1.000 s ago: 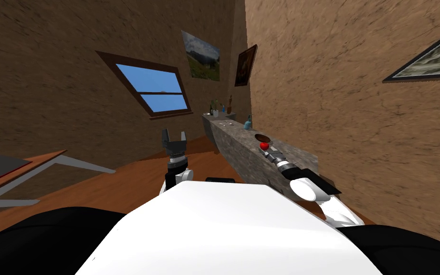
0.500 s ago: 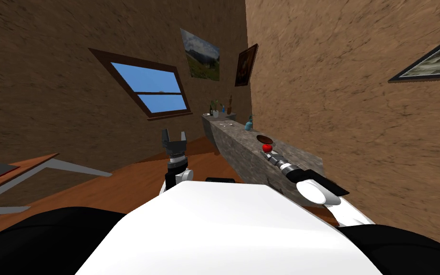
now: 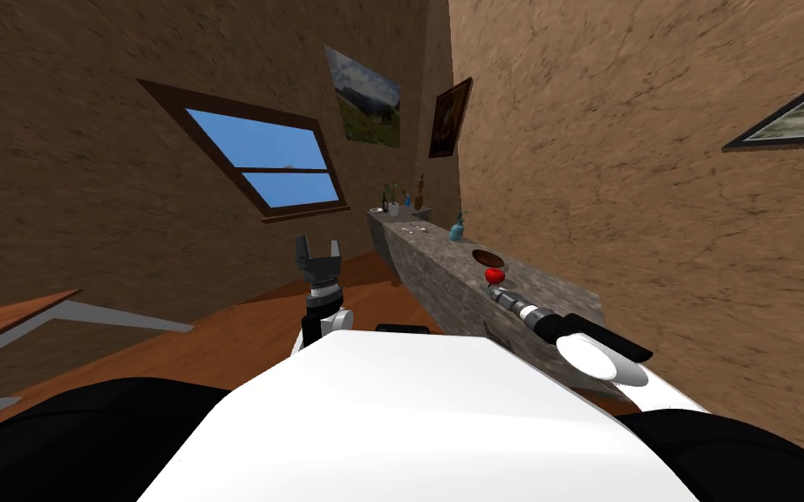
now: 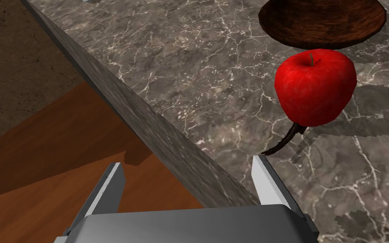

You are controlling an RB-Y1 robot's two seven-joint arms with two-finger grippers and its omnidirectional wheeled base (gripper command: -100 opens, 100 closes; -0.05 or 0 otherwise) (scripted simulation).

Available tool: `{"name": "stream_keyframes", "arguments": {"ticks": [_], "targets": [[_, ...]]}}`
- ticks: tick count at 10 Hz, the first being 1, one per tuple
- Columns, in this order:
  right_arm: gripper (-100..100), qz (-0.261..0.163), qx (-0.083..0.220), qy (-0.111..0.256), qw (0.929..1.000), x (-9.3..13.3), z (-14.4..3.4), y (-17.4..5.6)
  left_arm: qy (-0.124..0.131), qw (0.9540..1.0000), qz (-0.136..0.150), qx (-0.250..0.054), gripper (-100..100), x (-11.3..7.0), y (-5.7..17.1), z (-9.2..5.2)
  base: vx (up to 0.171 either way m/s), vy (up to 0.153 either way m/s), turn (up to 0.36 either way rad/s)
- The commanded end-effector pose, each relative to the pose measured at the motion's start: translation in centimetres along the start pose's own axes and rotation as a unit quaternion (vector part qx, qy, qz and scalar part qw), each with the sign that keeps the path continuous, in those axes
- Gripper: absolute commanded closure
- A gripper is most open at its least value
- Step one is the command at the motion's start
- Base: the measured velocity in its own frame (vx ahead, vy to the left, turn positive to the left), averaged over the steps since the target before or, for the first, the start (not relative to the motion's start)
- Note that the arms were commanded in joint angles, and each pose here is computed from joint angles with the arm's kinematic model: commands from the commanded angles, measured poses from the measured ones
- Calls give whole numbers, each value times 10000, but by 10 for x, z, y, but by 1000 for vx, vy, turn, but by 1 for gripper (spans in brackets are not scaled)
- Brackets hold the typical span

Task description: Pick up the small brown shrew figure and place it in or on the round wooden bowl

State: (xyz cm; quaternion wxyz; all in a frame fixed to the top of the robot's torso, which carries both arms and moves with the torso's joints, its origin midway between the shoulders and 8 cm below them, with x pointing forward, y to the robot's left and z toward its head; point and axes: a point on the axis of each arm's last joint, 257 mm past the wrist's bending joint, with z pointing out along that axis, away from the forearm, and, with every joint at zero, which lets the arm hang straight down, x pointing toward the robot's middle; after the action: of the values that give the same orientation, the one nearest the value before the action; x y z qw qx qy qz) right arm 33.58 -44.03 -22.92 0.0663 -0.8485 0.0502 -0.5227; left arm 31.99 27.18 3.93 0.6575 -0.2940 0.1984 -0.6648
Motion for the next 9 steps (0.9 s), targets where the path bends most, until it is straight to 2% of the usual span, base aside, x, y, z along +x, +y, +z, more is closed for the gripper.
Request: {"name": "stream_keyframes", "arguments": {"ticks": [1, 2, 3, 4, 5, 6, 7, 8, 9], "targets": [[-100, 261, -29, -187, 9995, -10, -4, 7, 0, 10000, 0, 0, 0, 0, 0, 0, 109, 39, -19], [-100, 512, -142, -523, 9972, -27, -12, 21, 0, 10000, 0, 0, 0, 0, 0, 0, 131, 35, -34], [-100, 595, -129, -520, 9968, -27, -12, 20, 0, 10000, 0, 0, 0, 0, 0, 0, 114, 30, -21], [-100, 906, -251, -834, 9921, -43, -20, 33, 0, 10000, 0, 0, 0, 0, 0, 0, 121, 40, -41], [-100, 919, -252, -834, 9920, -43, -20, 33, 0, 10000, 0, 0, 0, 0, 0, 0, 105, 25, -21], [-100, 1231, -394, -1126, 9852, -59, -30, 46, 0, 10000, 0, 1, 0, 0, 0, 0, 137, 9, -35], [-100, 1231, -394, -1126, 9852, -59, -30, 46, 0, 10000, 0, 0, 0, 0, 0, 0, 111, 22, -16], [-100, 1527, -549, -1395, 9768, -73, -40, 59, 0, 10000, 0, 0, 0, 0, 0, 0, 127, 25, -38], [-100, 1527, -549, -1395, 9768, -73, -40, 59, 0, 10000, 0, 0, 0, 0, 0, 0, 112, 14, -23]]}}
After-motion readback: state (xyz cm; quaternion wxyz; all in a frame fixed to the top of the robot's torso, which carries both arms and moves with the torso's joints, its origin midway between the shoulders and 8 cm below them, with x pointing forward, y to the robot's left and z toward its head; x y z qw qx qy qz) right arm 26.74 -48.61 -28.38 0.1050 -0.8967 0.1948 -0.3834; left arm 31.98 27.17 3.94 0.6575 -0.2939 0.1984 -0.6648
